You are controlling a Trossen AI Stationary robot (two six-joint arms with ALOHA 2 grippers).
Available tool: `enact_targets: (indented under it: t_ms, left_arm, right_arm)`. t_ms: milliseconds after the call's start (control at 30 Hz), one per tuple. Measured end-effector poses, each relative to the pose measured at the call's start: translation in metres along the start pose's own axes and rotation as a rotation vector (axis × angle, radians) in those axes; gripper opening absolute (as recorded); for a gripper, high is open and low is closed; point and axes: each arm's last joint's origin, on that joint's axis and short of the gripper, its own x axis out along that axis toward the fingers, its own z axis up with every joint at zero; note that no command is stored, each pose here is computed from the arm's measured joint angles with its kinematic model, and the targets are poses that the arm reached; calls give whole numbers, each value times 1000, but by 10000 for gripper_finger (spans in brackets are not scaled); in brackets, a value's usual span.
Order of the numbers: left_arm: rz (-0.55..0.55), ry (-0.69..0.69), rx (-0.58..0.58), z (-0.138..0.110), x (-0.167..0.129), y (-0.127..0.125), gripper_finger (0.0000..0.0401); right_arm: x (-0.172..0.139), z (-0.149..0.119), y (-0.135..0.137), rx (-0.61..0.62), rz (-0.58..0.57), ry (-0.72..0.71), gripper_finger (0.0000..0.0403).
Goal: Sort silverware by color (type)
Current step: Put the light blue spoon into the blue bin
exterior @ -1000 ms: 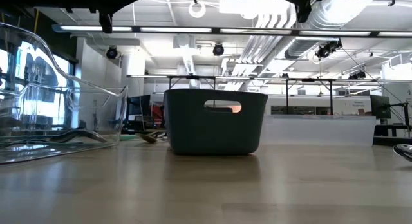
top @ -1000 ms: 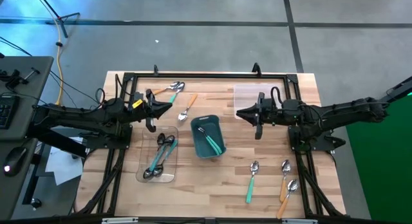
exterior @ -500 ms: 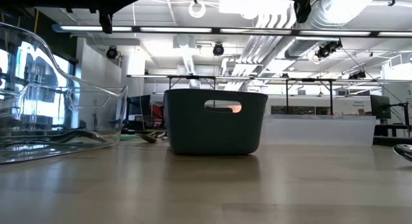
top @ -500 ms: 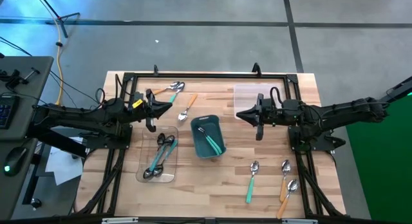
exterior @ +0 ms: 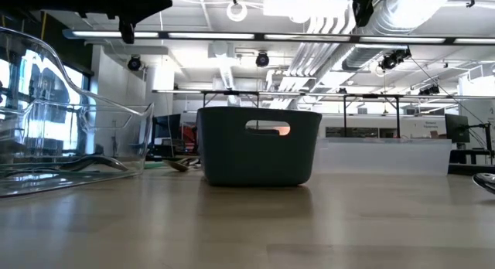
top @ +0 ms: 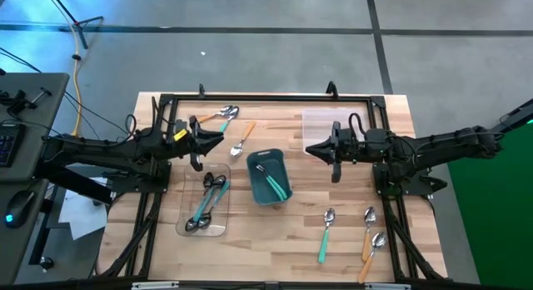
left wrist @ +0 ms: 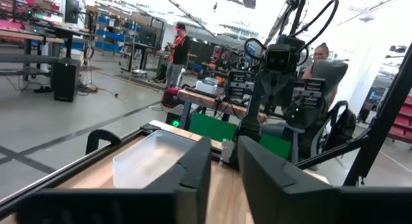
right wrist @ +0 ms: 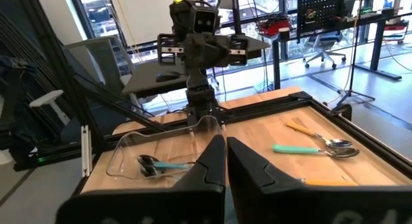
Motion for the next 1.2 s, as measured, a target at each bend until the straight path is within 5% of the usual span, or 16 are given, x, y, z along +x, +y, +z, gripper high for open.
enact_targets:
  t_ms: [267, 467, 700, 1000, 1200]
  left_arm:
    - [4, 16, 3, -2, 0, 0, 147]
    - [10, 14, 5, -1, 0, 1, 168]
    - [273, 23, -1, 7, 11, 8, 163]
    - [704, 551, -33, 34, 50, 61, 162]
    - [709, 760, -113, 31, 81, 116, 162]
  right_arm:
    - [0, -1, 0, -5, 19, 11, 0]
    - [0, -1, 0, -11, 19, 11, 0]
    - [0, -1, 0, 8, 18, 12, 0]
    - [0, -3, 0, 30, 12, 39, 0]
    - [0, -5, 0, 40, 8, 57, 0]
